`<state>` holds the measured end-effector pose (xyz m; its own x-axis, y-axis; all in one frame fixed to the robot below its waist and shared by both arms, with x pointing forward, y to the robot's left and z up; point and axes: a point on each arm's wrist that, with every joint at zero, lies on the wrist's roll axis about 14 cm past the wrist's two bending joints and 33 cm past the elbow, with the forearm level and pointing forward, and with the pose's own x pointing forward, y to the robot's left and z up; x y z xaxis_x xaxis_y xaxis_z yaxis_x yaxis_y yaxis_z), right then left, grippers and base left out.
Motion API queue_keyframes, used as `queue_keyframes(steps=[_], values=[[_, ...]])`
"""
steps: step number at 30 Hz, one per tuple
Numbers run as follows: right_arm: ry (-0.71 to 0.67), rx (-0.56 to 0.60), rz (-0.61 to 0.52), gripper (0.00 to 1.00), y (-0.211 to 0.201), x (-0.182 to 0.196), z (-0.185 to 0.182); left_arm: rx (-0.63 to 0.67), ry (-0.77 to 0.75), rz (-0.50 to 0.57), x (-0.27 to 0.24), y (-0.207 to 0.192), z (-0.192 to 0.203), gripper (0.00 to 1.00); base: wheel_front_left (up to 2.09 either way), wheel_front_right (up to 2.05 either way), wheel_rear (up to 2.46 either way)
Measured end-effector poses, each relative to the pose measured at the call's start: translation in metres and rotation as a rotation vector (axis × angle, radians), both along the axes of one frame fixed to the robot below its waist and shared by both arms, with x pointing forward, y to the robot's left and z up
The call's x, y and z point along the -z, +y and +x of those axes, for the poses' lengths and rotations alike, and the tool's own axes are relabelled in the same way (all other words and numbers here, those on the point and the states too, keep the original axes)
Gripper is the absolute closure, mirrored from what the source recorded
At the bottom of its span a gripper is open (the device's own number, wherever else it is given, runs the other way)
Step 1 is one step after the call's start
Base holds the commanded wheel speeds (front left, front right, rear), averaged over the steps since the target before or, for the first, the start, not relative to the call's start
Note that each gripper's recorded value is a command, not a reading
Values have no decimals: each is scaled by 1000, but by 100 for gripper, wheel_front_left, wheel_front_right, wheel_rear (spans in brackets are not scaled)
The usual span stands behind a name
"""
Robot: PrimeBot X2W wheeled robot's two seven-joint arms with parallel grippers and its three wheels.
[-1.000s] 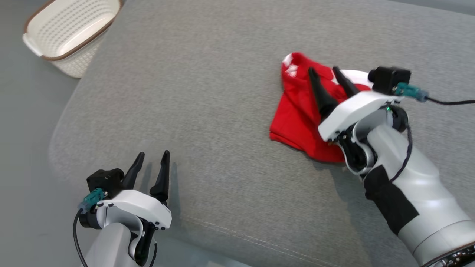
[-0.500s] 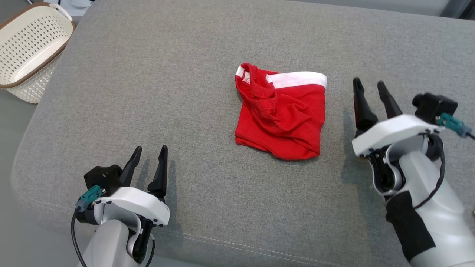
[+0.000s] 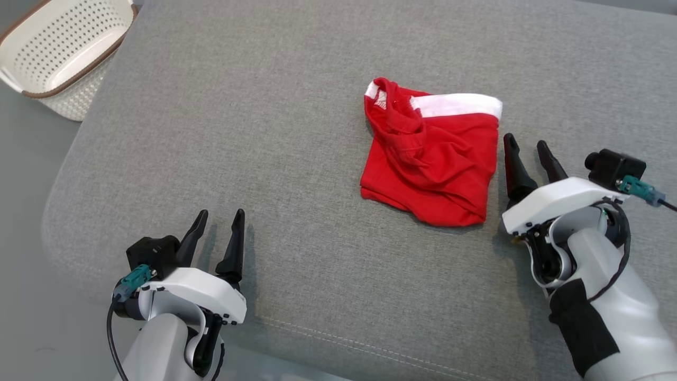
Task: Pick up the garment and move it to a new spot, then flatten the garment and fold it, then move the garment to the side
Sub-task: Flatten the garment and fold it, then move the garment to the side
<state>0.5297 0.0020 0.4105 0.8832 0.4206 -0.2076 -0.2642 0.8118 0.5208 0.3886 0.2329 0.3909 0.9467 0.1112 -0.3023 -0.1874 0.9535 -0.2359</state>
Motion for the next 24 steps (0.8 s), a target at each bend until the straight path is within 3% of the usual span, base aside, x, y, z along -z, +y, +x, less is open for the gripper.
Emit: queue_keyframes(steps=[16, 19, 20, 24], values=[[12, -111, -58, 0, 36, 12, 15, -58, 33, -5, 8, 17, -13, 0, 0, 0, 0], [16, -137, -80, 5, 41, 13, 14, -64, 30, -6, 7, 18, -14, 0, 0, 0, 0], [17, -144, -85, 11, 43, 13, 14, -65, 29, -5, 6, 18, -15, 0, 0, 0, 0], [28, -167, -115, 100, 48, 16, 12, -71, 22, -4, 4, 20, -17, 0, 0, 0, 0]])
